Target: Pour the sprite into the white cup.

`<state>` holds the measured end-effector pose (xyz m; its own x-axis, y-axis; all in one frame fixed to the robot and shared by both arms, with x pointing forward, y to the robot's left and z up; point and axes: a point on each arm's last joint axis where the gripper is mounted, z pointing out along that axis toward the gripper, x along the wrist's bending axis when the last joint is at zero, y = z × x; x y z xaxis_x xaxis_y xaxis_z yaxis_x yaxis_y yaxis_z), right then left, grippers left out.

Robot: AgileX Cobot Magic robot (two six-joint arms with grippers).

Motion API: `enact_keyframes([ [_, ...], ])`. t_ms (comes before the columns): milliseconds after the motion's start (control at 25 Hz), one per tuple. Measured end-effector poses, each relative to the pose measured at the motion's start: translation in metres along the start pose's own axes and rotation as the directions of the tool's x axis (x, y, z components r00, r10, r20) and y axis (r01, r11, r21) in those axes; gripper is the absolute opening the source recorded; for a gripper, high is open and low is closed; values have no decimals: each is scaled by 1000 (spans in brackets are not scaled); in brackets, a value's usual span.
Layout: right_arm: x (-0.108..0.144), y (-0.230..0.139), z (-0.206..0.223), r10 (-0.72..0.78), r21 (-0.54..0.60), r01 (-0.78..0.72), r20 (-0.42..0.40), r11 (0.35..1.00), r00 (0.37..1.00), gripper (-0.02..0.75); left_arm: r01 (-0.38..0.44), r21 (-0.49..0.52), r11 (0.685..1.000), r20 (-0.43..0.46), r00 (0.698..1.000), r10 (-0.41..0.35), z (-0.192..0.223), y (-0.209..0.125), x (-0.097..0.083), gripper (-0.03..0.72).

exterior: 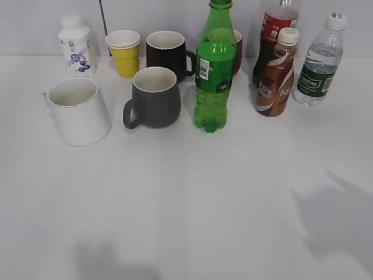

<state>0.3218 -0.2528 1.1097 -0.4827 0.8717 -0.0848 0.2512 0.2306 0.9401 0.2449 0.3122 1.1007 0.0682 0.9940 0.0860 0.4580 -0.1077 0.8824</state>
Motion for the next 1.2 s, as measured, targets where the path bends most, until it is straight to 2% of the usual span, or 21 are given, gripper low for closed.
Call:
enact_keyframes([
  [80,-3,-24,-19,-23,107,25,-22,994,999,613,7,-53,999,-2,1000,-7,-9,-9,1,477],
  [160,-5,-42,-38,-11,160,19,-52,987,999,608,13,-78,997,0,1000,-13,-13,-22,1,477],
  [320,-8,-73,-60,13,244,5,-73,970,997,596,12,-19,1000,3,1000,-12,-2,-42,-1,477],
  [600,-9,-86,-75,43,125,-30,-108,992,993,594,23,-33,999,37,999,-22,8,-44,-6,477],
  [920,-7,-85,-72,39,122,-25,-119,992,992,592,23,-34,999,38,999,-22,8,-44,-6,476],
  [1040,-7,-85,-73,64,123,-57,-54,991,996,592,25,-34,999,35,999,-24,8,-44,-6,475],
  [1200,-6,-86,-75,148,113,-172,192,979,970,591,41,-32,999,3,999,-41,8,-44,-6,475],
])
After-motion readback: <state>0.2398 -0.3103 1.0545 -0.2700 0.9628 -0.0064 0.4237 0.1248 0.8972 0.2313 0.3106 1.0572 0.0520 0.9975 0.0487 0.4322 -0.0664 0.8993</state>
